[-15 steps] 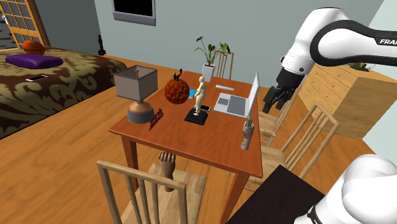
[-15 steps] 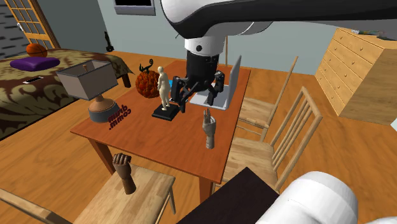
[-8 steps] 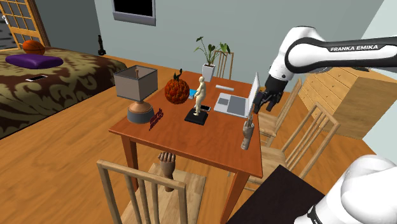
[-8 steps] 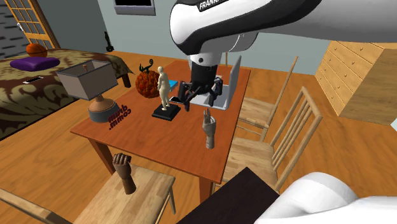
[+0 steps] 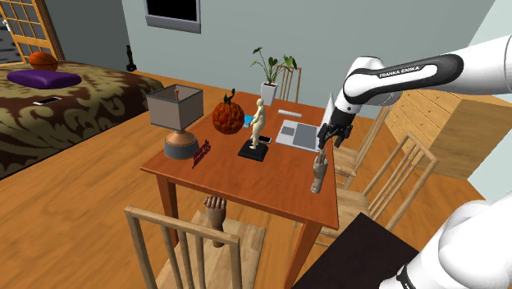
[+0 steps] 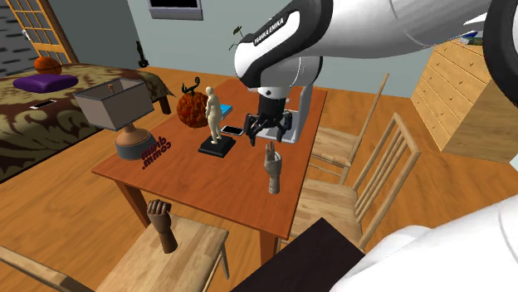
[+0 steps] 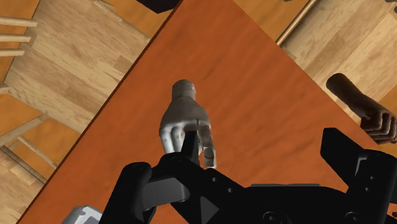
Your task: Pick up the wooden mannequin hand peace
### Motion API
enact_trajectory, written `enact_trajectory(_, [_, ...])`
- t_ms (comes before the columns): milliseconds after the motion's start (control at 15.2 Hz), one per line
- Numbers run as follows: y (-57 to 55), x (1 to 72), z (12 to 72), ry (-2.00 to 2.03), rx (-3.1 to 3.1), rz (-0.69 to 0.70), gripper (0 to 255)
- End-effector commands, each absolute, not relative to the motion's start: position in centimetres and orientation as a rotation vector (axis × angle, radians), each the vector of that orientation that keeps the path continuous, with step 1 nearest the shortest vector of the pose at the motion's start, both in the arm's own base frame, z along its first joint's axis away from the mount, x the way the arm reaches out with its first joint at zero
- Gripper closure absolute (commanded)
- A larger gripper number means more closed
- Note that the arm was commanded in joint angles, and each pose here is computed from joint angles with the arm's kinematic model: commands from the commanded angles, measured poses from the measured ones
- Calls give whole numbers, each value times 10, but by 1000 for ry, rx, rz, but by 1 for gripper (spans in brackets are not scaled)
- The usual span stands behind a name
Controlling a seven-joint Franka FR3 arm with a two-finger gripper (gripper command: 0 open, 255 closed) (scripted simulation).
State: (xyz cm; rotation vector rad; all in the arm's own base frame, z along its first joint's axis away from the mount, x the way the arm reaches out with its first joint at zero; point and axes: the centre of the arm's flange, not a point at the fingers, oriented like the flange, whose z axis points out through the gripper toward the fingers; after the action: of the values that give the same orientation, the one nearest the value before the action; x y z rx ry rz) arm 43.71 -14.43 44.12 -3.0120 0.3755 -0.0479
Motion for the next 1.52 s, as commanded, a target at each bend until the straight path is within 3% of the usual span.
enact_trajectory(0, [-159, 452, 424, 400, -3006, -38, 0])
enact_trajectory(528, [-224, 501, 358, 493, -2976, 0, 0])
enact_trajectory(1122, [-224, 501, 318, 493, -2976, 0, 0])
enact_trajectory(1188, [-224, 502, 317, 493, -2976, 0, 255])
enact_trajectory(1452, [-224, 502, 318, 493, -2976, 0, 255])
